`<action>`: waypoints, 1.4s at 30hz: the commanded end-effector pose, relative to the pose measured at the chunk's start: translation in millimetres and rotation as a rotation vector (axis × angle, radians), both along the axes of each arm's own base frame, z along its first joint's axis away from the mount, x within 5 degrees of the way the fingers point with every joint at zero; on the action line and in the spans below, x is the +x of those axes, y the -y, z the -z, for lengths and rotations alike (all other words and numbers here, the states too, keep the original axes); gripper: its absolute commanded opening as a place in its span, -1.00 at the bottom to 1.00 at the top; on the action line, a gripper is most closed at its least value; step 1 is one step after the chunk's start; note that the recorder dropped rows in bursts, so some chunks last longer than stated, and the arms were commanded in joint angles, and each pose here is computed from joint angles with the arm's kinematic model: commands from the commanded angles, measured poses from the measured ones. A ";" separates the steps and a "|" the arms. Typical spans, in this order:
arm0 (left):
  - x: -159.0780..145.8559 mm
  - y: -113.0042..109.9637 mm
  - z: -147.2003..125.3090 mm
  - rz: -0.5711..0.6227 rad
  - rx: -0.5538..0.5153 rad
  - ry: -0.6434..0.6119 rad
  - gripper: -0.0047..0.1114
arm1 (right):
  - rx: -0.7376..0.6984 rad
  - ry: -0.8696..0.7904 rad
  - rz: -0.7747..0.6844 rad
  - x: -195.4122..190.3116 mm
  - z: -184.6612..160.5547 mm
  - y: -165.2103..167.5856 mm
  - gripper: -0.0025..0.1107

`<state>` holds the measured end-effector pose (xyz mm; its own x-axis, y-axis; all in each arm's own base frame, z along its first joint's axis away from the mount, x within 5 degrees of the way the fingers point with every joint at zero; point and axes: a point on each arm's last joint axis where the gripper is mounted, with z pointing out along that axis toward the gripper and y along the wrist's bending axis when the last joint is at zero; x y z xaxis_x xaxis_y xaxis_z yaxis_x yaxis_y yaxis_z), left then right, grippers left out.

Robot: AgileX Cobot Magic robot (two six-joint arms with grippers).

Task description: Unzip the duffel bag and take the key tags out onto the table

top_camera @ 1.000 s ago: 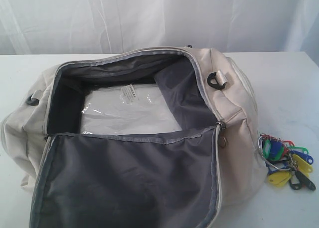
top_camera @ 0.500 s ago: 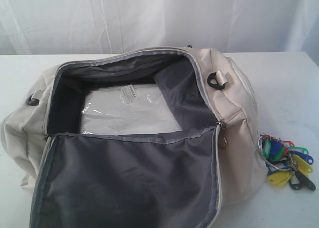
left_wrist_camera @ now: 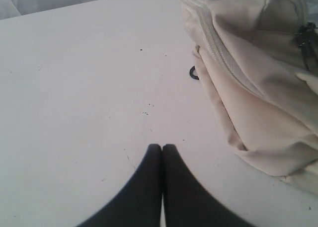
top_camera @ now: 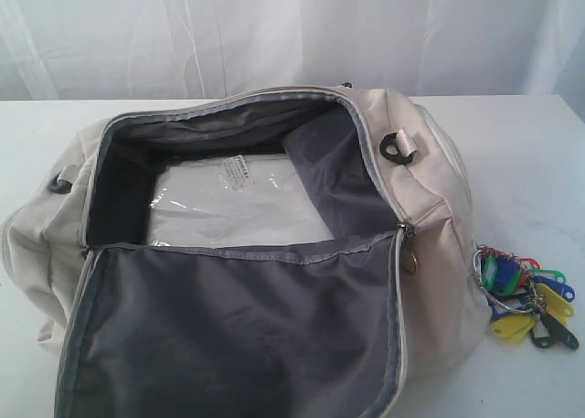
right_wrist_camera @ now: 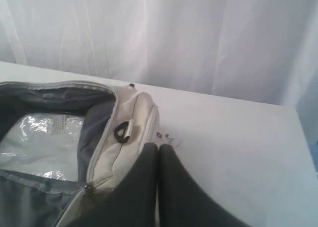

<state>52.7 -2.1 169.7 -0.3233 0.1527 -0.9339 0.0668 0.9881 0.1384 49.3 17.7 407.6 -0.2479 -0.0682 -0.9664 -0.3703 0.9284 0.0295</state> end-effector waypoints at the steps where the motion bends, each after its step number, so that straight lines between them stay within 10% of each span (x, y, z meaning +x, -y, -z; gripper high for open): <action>1: -0.1 0.2 0.8 -0.005 -0.014 0.003 -0.92 | 0.027 0.062 0.163 -9.1 11.3 11.2 -0.96; 13: -0.1 0.2 0.8 -0.005 -0.014 0.003 -0.92 | -0.011 -0.028 0.318 -1.6 176.9 16.0 -0.96; 20: -0.2 0.3 1.0 -0.003 -0.014 0.001 -0.92 | 0.099 0.416 0.266 5.5 187.1 11.1 -0.96; 42: -0.2 0.4 1.0 -0.001 -0.014 0.001 -0.92 | 0.104 0.338 0.156 5.3 193.7 4.9 -0.96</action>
<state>52.7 -2.1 169.7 -0.3233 0.1527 -0.9339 0.0668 0.9881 0.1384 54.9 12.6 214.7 0.0741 0.0403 -0.9964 -0.2265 0.9737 0.0225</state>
